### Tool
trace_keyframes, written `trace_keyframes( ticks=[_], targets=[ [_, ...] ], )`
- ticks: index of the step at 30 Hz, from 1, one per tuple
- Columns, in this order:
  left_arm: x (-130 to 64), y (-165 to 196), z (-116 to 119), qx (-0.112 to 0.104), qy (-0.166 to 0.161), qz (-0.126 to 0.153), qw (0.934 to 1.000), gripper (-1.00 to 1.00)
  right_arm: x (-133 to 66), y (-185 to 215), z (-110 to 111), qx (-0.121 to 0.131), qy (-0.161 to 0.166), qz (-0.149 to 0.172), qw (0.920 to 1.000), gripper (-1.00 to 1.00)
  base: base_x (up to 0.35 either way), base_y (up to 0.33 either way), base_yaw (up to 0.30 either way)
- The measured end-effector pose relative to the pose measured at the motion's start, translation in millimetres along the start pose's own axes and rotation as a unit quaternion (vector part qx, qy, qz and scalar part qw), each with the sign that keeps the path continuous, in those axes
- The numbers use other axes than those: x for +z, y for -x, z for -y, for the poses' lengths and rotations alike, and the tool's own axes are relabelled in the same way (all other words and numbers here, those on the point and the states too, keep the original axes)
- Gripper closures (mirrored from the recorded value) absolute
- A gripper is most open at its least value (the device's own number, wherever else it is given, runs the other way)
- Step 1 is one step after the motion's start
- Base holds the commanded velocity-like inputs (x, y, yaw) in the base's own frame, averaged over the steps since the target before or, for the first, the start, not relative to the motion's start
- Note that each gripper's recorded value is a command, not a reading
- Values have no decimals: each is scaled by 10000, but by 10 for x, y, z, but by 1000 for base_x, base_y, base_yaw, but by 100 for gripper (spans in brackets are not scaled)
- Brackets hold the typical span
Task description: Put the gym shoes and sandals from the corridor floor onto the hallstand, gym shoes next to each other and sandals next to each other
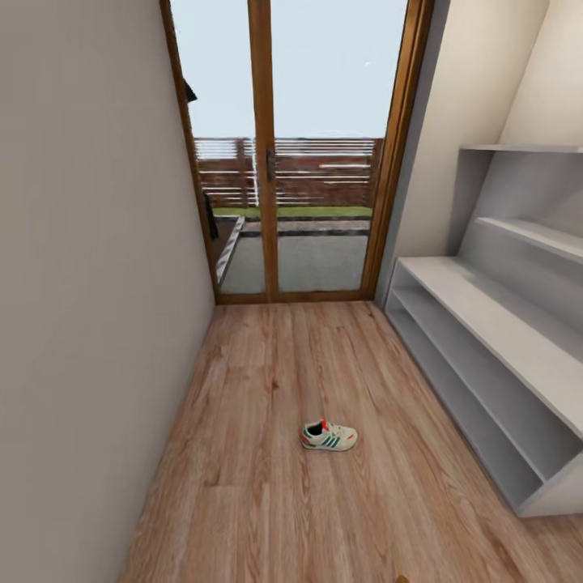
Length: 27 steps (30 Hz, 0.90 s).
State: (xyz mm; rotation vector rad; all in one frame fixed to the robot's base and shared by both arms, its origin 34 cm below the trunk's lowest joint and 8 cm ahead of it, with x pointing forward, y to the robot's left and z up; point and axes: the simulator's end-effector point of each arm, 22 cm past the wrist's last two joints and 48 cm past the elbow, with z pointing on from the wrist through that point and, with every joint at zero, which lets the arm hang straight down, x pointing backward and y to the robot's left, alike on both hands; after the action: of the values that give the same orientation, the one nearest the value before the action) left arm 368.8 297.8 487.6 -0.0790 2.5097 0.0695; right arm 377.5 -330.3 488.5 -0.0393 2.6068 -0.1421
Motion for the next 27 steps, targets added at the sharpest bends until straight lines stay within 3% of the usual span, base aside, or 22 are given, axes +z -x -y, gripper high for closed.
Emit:
trace_keyframes(
  ticks=[5,14,27],
  targets=[
    [1,0,5,-2,-3,0,10000,-100,1,0,0,0,0,-1,10000,-100,245,123,0],
    [2,-1,9,-4,-5,-4,10000,-100,3,3,0,0,0,1,10000,-100,39,44,0],
    [2,-2,8,-5,-4,-6,10000,-100,2,-1,-1,-1,1,-3,10000,-100,86,251,0]
  ],
)
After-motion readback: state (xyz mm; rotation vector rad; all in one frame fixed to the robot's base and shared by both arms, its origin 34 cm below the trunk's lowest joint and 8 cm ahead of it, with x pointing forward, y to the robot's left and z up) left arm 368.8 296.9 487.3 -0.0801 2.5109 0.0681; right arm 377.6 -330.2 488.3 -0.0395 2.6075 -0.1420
